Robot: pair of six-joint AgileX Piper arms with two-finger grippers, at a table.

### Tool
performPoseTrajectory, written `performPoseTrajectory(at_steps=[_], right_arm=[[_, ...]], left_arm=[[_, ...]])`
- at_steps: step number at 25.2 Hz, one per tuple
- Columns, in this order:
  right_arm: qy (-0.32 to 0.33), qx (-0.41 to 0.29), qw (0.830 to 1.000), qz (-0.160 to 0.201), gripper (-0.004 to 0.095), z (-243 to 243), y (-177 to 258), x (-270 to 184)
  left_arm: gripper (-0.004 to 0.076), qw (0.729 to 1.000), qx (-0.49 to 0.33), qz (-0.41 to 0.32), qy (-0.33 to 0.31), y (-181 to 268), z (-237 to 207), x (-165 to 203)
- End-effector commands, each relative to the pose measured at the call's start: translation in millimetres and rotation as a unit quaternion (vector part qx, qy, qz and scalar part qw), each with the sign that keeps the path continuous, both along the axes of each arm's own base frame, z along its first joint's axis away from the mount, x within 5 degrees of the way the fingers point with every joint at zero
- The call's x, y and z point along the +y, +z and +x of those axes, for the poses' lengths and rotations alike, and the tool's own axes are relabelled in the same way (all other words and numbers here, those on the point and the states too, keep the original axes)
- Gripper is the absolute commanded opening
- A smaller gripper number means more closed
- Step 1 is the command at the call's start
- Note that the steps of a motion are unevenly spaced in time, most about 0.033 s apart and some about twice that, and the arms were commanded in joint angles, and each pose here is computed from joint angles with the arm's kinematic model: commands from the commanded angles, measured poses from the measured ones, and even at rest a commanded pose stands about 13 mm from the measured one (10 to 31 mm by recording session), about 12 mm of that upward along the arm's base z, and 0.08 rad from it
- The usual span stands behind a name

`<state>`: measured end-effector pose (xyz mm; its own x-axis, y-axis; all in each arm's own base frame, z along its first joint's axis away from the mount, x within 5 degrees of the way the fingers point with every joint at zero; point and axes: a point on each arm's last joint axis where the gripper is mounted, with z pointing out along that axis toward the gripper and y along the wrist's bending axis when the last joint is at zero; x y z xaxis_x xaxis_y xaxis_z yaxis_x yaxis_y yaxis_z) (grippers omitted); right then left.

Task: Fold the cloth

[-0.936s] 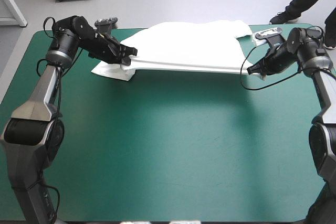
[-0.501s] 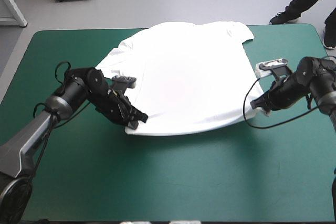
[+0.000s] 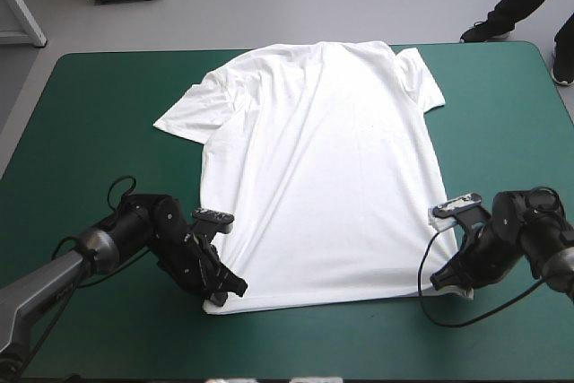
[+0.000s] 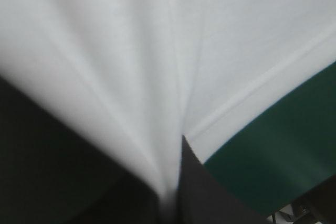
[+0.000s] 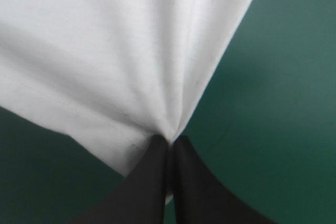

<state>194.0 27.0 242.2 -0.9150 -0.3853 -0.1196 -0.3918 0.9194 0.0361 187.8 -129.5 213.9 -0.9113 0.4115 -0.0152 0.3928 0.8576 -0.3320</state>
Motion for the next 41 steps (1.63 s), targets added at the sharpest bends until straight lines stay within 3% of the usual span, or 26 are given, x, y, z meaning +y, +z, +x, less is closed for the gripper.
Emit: performPoseTrajectory(at_steps=[1, 9, 17, 20, 23, 25, 29, 32, 36, 41], right_arm=[[-0.005, 0.012, 1.0, -0.004, -0.0013, -23.1, -1.9, -2.6], [-0.023, 0.062, 0.998, 0.019, -0.0013, -73.4, -15.5, -3.0], [-0.02, 0.061, 0.998, 0.021, -0.0009, -76.4, -14.6, 0.1], [-0.022, 0.064, 0.997, 0.032, 0.0065, -76.5, -12.4, 2.1], [-0.027, 0.049, 0.998, 0.04, 0.0219, -71.6, -3.9, 3.7], [-0.037, 0.035, 0.998, 0.043, 0.0359, -67.3, 4.1, 4.3], [-0.047, 0.003, 0.998, 0.048, 0.0545, -58.9, 21.3, 5.1], [-0.053, -0.032, 0.997, 0.056, 0.0555, -51.3, 40.1, 6.2], [-0.051, -0.085, 0.993, 0.061, 0.0555, -41.7, 68.6, 6.6], [-0.053, -0.16, 0.985, 0.03, 0.0554, -18.3, 93.8, 1.7]], left_arm=[[-0.0009, 1.0, 0.006, -0.013, 0.008, 4.5, -24.2, 8.4], [-0.0009, 0.999, -0.023, 0.032, 0.025, 3.2, -52.8, 34.3], [-0.0008, 0.999, 0.011, 0.038, 0.011, 7.3, -60.2, 35.8], [0.0003, 1.0, 0.011, 0.028, 0.006, 19.9, -61.5, 34.7], [0.0078, 1.0, 0.006, 0.009, 0.004, 35.3, -62.3, 32.3], [0.0162, 1.0, 0.001, 0.015, -0.001, 39.1, -62.4, 33.7], [0.0361, 1.0, 0.005, 0.028, -0.004, 39.8, -64.5, 36.8], [0.0457, 1.0, -0.007, 0.017, 0.005, 47.5, -63.9, 35.6], [0.0468, 0.998, -0.06, -0.005, 0.018, 76.5, -55.6, 32.5], [0.0468, 0.967, -0.25, 0.021, 0.043, 127.3, -19.3, 37.1]])
